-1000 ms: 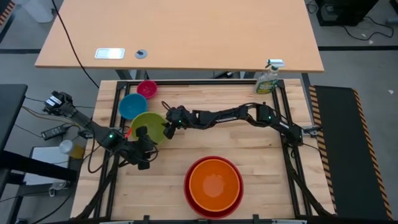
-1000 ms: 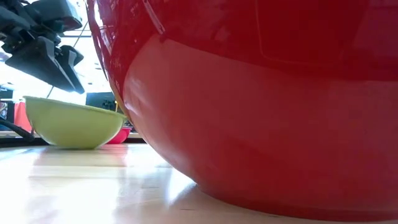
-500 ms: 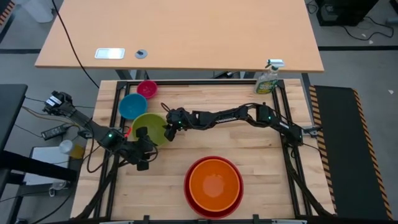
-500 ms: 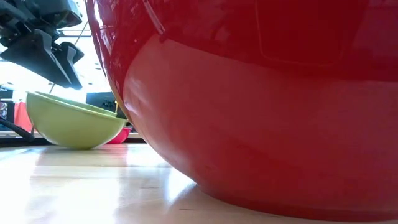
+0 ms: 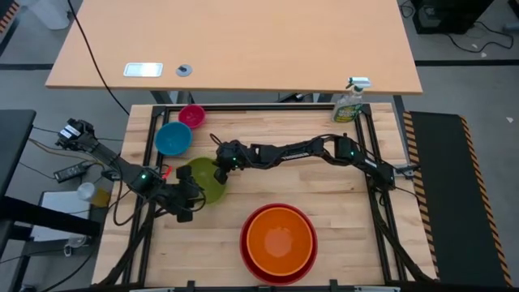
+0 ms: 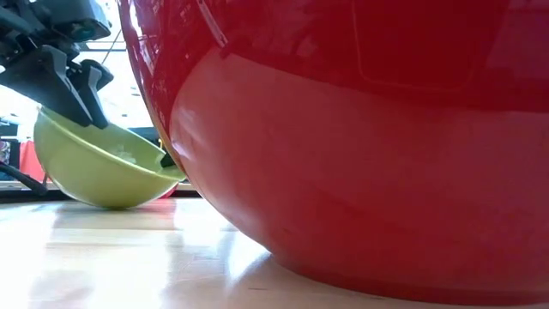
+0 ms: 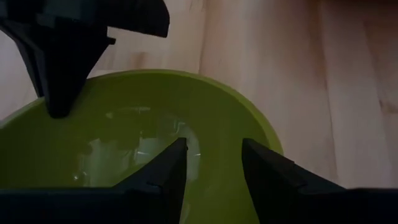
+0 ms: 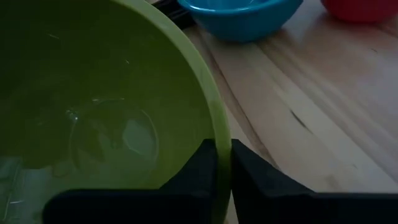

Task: Nest bowls inside each other
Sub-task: Stack the green bowl on the orange bowl

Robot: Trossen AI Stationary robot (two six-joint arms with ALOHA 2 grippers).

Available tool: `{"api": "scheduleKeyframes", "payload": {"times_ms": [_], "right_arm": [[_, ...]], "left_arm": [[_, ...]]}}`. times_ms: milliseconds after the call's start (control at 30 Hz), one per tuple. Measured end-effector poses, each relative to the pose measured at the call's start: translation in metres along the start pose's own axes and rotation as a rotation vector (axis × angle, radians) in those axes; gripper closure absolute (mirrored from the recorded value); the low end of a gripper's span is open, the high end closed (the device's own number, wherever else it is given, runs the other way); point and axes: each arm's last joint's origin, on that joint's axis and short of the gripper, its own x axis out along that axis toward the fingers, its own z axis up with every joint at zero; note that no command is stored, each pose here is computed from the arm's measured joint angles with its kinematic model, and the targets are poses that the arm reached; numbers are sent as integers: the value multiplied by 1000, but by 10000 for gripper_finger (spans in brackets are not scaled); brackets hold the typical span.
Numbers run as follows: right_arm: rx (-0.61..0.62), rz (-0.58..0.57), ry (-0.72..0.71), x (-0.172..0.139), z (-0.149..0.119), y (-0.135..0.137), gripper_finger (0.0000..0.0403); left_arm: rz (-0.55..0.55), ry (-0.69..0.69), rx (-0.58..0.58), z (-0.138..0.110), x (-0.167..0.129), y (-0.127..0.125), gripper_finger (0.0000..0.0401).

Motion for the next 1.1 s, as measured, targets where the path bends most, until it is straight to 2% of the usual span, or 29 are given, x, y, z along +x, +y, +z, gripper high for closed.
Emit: {"api": "scheduleKeyframes", "payload": {"times_ms": [267, 567, 800, 1100], "right_arm": [[-13, 4, -15, 0, 1, 0, 367], [-36, 23, 6, -3, 14, 3, 369], [-115, 44, 109, -14, 28, 22, 370], [-182, 168, 187, -35, 59, 36, 371]], "left_arm": [[-12, -21, 9, 4, -1, -1, 244], [-95, -201, 73, 38, -33, -4, 244], [-139, -292, 8, 33, -60, 8, 244], [-263, -423, -57, 25, -92, 23, 244]]}}
